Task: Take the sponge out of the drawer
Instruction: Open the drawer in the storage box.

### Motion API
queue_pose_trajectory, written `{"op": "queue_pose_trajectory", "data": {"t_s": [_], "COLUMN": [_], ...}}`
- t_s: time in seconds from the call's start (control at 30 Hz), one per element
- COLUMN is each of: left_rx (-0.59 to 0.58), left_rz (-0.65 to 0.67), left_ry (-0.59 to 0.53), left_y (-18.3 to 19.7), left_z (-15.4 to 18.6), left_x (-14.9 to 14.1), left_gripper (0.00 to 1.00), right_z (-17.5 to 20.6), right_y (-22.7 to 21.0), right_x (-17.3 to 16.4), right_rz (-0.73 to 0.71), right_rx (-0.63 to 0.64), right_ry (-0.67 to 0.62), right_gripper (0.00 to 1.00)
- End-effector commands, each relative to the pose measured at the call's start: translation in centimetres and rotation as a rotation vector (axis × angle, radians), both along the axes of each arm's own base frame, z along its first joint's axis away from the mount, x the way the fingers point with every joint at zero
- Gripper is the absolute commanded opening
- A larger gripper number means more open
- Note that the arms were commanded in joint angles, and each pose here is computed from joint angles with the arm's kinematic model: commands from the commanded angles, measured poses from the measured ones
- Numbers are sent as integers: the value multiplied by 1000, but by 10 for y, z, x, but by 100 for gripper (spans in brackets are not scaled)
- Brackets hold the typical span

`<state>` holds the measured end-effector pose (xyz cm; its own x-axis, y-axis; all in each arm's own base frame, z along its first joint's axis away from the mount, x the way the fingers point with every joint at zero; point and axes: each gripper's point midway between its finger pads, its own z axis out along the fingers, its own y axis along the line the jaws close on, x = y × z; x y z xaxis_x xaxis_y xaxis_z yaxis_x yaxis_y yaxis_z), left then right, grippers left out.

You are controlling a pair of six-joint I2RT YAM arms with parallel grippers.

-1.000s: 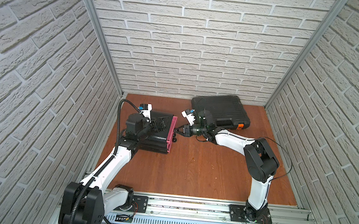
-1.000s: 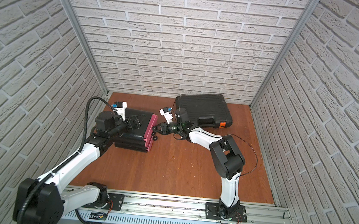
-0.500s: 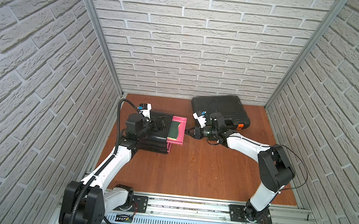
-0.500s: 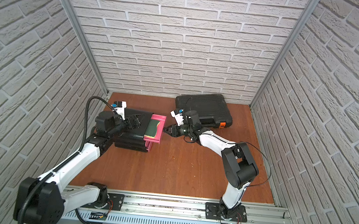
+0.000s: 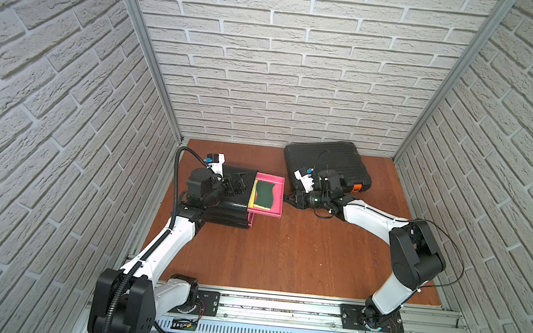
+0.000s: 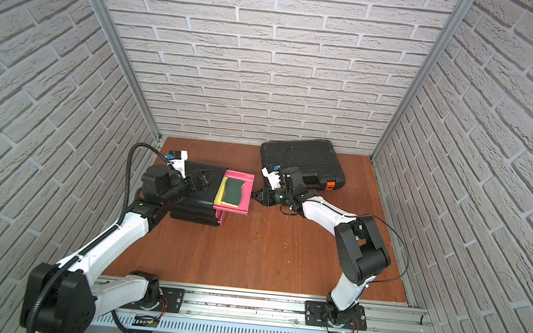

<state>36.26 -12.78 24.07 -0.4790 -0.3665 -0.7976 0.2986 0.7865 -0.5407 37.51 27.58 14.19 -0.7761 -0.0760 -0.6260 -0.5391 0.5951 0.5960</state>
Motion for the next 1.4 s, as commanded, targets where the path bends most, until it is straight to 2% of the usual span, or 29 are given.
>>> {"op": "queue_pose_trajectory", "data": {"t_s": [0.0, 0.33, 0.43, 0.57, 0.7, 0.83, 0.97, 1.07, 1.2, 1.37], "left_rx": [-13, -21, -22, -29, -30, -32, -37, -38, -35, -34], "left_rz": [18, 18, 16, 8, 5, 1, -2, -3, -5, -7], "left_ry": [58, 57, 55, 49, 41, 33, 34, 32, 29, 29], "left_y": [4, 4, 4, 2, 2, 1, 1, 1, 0, 0], "left_z": [-17, -16, -16, -14, -12, -10, -10, -10, -9, -9], "left_x": [-1, -3, -3, -4, -6, -6, -4, -4, -4, -4], "left_gripper": [98, 98, 98, 98, 98, 98, 98, 98, 98, 98], "right_z": [6, 8, 12, 36, 59, 74, 60, 60, 60, 49], "right_y": [-12, -15, -17, -22, -42, -46, -38, -24, -14, 3], "right_x": [2, 2, 2, 2, 5, 2, 5, 3, -3, -16], "right_rz": [-35, -43, -53, -85, -183, -199, -187, -163, -157, -144], "right_rx": [-28, -43, -47, -34, -136, -205, -225, -254, -381, -476], "right_ry": [-35, -39, -46, -99, -167, -206, -167, -186, -196, -192], "right_gripper": [5, 8, 19, 24, 28, 35, 33, 33, 34, 37]}}
